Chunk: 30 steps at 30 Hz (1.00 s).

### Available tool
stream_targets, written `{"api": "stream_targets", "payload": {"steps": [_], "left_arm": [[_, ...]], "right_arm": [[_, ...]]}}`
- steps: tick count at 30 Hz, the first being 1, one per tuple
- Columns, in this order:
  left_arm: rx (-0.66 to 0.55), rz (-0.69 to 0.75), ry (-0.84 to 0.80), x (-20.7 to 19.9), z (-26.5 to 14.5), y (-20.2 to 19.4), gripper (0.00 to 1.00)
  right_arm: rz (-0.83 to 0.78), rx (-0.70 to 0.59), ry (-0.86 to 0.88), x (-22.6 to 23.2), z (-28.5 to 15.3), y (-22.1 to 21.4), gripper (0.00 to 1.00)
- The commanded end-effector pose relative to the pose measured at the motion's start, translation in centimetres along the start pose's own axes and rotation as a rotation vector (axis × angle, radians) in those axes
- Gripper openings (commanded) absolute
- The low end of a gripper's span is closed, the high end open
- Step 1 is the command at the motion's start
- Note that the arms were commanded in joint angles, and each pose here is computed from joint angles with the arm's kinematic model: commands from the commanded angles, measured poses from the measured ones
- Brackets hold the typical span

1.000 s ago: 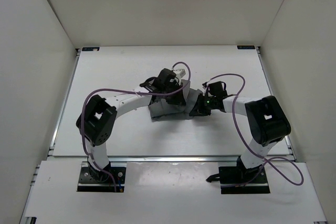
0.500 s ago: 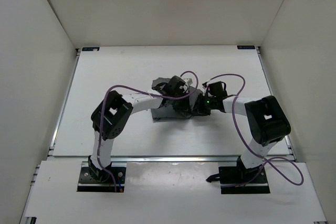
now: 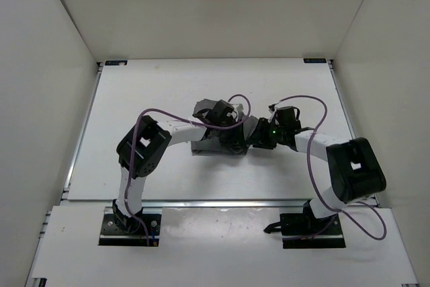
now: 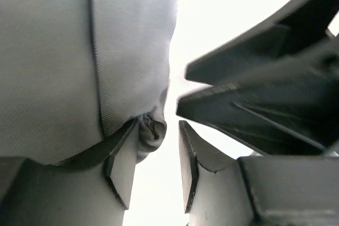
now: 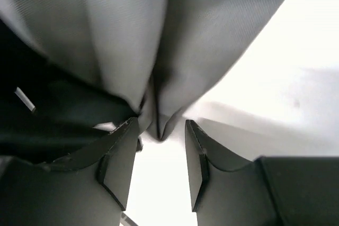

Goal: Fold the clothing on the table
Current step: Fold the skirt

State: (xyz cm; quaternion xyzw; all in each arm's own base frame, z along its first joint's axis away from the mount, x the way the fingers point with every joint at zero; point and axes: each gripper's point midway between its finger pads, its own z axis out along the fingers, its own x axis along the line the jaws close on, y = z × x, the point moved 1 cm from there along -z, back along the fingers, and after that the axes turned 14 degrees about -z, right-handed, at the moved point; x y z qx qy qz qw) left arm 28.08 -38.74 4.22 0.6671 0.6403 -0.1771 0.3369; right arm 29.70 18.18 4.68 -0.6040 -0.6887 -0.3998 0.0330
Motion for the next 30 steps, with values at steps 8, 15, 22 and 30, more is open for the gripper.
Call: {"api": "stream_targets", "payload": {"steps": [8, 15, 22, 30], "left_arm": [[-0.167, 0.078, -0.268, -9.0, -9.5, 5.4, 0.60], [-0.258, 0.003, -0.120, 0.8, -19.8, 7.2, 0.99], [-0.495, 0.120, 0.251, 7.2, -28.5, 6.1, 0.99], [-0.364, 0.124, 0.399, 11.3, -28.7, 1.9, 0.98]], "right_arm": [[-0.046, -0.265, -0.088, -0.8, -6.7, 4.6, 0.42], [-0.013, -0.329, -0.181, -4.2, -10.7, 4.9, 0.46], [-0.053, -0.299, -0.139, -2.4, -9.3, 5.0, 0.55], [-0.196, -0.292, -0.070, -0.2, -8.2, 6.1, 0.99]]}}
